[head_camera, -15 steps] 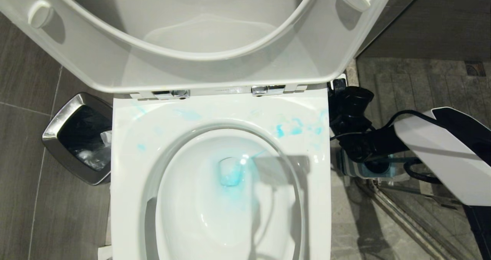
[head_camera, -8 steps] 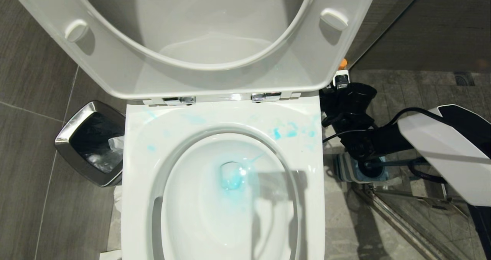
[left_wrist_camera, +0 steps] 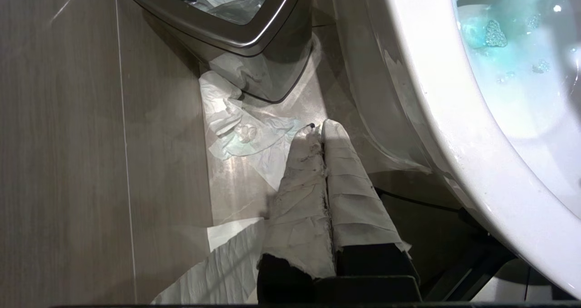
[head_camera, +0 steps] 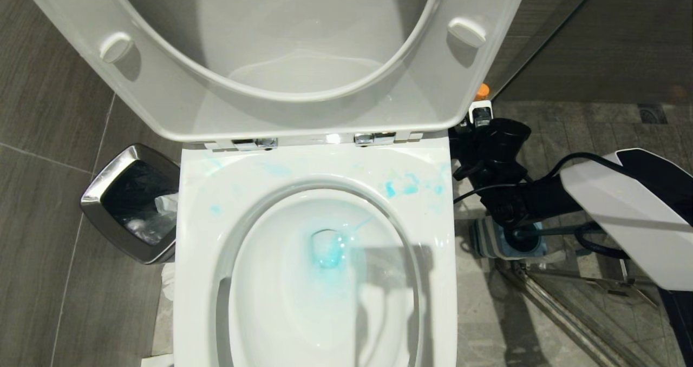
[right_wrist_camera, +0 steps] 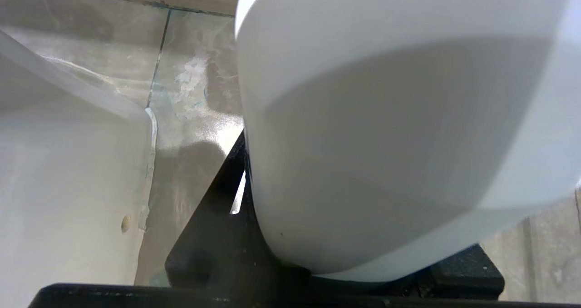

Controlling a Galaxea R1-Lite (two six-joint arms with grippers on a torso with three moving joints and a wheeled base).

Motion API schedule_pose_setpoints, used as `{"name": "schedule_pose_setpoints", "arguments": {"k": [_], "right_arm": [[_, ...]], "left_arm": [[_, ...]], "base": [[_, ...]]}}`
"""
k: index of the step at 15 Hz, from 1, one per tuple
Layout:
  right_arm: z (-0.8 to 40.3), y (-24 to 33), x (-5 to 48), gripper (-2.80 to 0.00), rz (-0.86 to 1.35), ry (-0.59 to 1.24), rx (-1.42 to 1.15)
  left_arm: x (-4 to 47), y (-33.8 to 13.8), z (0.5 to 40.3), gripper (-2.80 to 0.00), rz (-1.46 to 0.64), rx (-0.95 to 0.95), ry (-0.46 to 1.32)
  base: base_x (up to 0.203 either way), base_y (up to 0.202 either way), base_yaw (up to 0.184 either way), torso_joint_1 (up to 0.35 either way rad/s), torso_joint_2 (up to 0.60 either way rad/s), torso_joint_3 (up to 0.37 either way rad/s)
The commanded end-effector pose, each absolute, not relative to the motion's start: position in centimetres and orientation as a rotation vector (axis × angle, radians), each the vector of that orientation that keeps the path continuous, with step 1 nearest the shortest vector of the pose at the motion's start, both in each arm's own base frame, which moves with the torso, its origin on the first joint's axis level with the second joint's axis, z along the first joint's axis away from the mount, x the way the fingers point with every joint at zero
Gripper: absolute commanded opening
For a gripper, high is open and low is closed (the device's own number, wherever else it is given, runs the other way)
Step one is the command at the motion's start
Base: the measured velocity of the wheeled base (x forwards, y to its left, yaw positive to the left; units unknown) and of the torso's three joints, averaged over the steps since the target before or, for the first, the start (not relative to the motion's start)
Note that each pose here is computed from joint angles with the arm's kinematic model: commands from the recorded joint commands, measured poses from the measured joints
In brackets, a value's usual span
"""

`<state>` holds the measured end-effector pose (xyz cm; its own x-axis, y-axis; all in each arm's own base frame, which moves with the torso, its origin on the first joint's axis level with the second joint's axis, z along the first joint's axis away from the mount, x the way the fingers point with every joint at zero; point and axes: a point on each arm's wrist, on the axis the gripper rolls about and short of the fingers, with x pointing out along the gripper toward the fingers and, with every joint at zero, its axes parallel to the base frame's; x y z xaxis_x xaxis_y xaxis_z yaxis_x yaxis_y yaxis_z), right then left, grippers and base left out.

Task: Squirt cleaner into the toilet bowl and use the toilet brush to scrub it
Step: Place the cleaning agent on the floor

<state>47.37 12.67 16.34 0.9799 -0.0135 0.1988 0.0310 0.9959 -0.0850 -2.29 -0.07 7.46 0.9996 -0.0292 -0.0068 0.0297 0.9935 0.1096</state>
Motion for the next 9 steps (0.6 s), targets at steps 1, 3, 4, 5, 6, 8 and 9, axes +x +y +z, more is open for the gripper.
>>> {"name": "schedule_pose_setpoints", "arguments": {"k": [1,3,4,5,6,8,9], "right_arm": [[15.9,12.7,47.5,-2.8,-0.024,-0.197,-0.089],[15.1,12.8,47.9,-2.8,-0.023,-0.183,-0.09],[14.7,12.8,48.0,-2.8,-0.023,-0.178,-0.088],[14.5,12.8,48.0,-2.8,-0.023,-0.175,-0.082],[14.0,12.8,48.2,-2.8,-0.023,-0.167,-0.078],[12.9,12.8,48.5,-2.8,-0.02,-0.148,-0.076],[12.6,12.9,48.6,-2.8,-0.019,-0.142,-0.077]], "left_arm": [[-2.3,-0.1,7.4,-2.8,-0.027,0.104,0.008],[-2.3,-0.1,7.4,-2.8,-0.023,0.079,0.008],[-2.3,-0.1,7.4,-2.8,-0.023,0.062,0.007],[-2.3,0.0,7.4,-2.8,-0.022,0.043,0.007],[-2.3,0.0,7.5,-2.8,-0.02,0.029,0.006],[-2.3,0.0,7.5,-2.8,-0.02,0.028,0.006],[-2.3,0.0,7.5,-2.8,-0.02,0.028,0.006]], "base": [[0.0,0.0,0.0,0.0,0.0,0.0],[0.0,0.0,0.0,0.0,0.0,0.0],[0.0,0.0,0.0,0.0,0.0,0.0],[0.0,0.0,0.0,0.0,0.0,0.0],[0.0,0.0,0.0,0.0,0.0,0.0],[0.0,0.0,0.0,0.0,0.0,0.0],[0.0,0.0,0.0,0.0,0.0,0.0]]}}
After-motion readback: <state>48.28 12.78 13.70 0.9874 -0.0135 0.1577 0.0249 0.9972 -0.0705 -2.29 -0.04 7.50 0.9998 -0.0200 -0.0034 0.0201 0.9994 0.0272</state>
